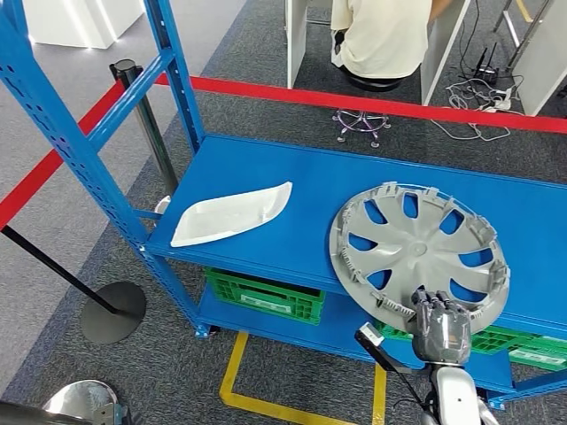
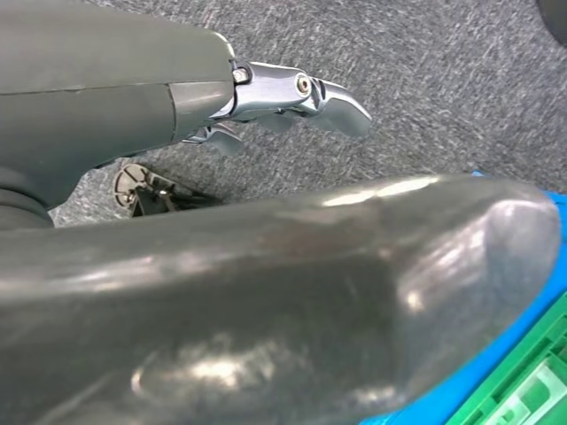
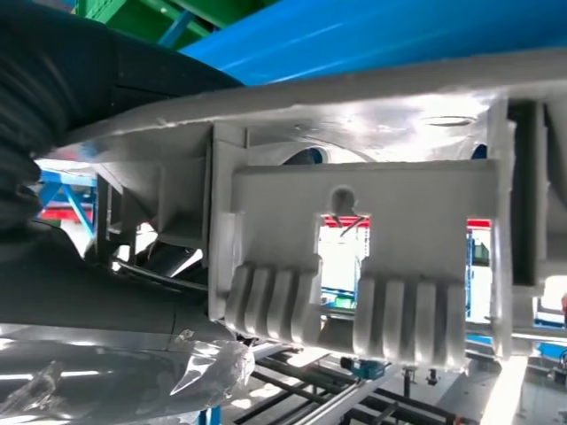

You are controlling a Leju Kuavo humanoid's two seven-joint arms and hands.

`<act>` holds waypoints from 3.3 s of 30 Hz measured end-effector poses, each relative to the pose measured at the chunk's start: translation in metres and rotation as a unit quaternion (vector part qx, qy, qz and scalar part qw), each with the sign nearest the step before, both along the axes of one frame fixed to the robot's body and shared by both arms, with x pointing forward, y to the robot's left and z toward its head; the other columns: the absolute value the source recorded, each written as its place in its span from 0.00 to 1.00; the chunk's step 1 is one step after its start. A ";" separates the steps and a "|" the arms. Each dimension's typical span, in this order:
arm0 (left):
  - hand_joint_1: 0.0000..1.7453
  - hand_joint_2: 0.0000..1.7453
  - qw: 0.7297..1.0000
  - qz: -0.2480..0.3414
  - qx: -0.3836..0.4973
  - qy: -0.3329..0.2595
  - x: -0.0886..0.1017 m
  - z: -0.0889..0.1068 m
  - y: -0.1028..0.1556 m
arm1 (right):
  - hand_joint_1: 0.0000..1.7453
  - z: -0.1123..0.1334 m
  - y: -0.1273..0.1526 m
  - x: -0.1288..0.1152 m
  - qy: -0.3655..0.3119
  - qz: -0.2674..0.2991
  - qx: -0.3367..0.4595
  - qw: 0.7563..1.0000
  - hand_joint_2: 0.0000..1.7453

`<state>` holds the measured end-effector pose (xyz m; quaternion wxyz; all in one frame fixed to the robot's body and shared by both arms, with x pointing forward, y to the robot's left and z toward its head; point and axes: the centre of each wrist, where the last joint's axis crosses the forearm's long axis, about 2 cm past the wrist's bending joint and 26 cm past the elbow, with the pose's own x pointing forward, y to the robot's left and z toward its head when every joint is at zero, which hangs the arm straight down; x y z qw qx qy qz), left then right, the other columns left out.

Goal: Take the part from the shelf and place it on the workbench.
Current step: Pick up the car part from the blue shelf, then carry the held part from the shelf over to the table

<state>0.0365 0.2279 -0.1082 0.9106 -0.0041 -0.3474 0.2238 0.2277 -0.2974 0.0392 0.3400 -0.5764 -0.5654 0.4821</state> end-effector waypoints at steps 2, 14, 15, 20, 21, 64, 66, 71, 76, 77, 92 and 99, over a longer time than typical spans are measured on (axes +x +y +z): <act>0.00 0.25 1.000 0.000 0.002 -0.005 0.000 0.000 -0.001 | 1.00 0.003 0.003 -0.008 -0.008 0.003 0.006 1.000 1.00; 0.00 1.00 1.000 -0.006 0.013 -0.014 -0.002 0.000 -0.001 | 1.00 0.032 0.011 -0.030 -0.061 0.056 0.021 0.996 1.00; 0.00 1.00 1.000 -0.006 0.014 -0.014 -0.002 0.000 -0.001 | 1.00 0.035 0.012 -0.031 -0.064 0.062 0.022 0.996 1.00; 0.00 1.00 1.000 -0.009 0.021 -0.011 -0.002 0.000 -0.001 | 1.00 0.047 0.019 -0.032 -0.082 0.103 0.023 0.991 1.00; 0.00 1.00 1.000 -0.010 0.022 -0.011 -0.002 0.000 -0.001 | 1.00 0.050 0.020 -0.033 -0.087 0.116 0.021 0.989 1.00; 0.00 1.00 0.999 -0.038 0.020 -0.023 0.005 0.002 -0.014 | 1.00 0.056 0.085 -0.084 -0.136 0.164 0.325 0.921 1.00; 0.00 1.00 0.999 -0.041 0.019 -0.023 0.005 0.002 -0.014 | 1.00 0.056 0.085 -0.085 -0.139 0.161 0.335 0.918 1.00; 0.00 1.00 0.999 -0.045 0.018 -0.024 0.005 0.003 -0.016 | 1.00 0.058 0.085 -0.087 -0.145 0.159 0.348 0.913 1.00; 0.00 1.00 0.998 -0.051 0.016 -0.025 0.006 0.003 -0.019 | 1.00 0.061 0.085 -0.090 -0.148 0.157 0.353 0.910 1.00; 0.00 1.00 0.998 -0.053 0.015 -0.025 0.006 0.003 -0.019 | 1.00 0.061 0.085 -0.092 -0.148 0.156 0.354 0.910 1.00; 0.00 1.00 0.995 -0.091 0.016 -0.035 0.015 0.005 -0.021 | 1.00 0.070 0.081 -0.102 -0.164 0.145 0.372 0.902 1.00; 0.00 1.00 0.995 -0.100 0.015 -0.027 0.012 0.004 -0.021 | 1.00 0.068 0.081 -0.105 -0.162 0.139 0.379 0.900 1.00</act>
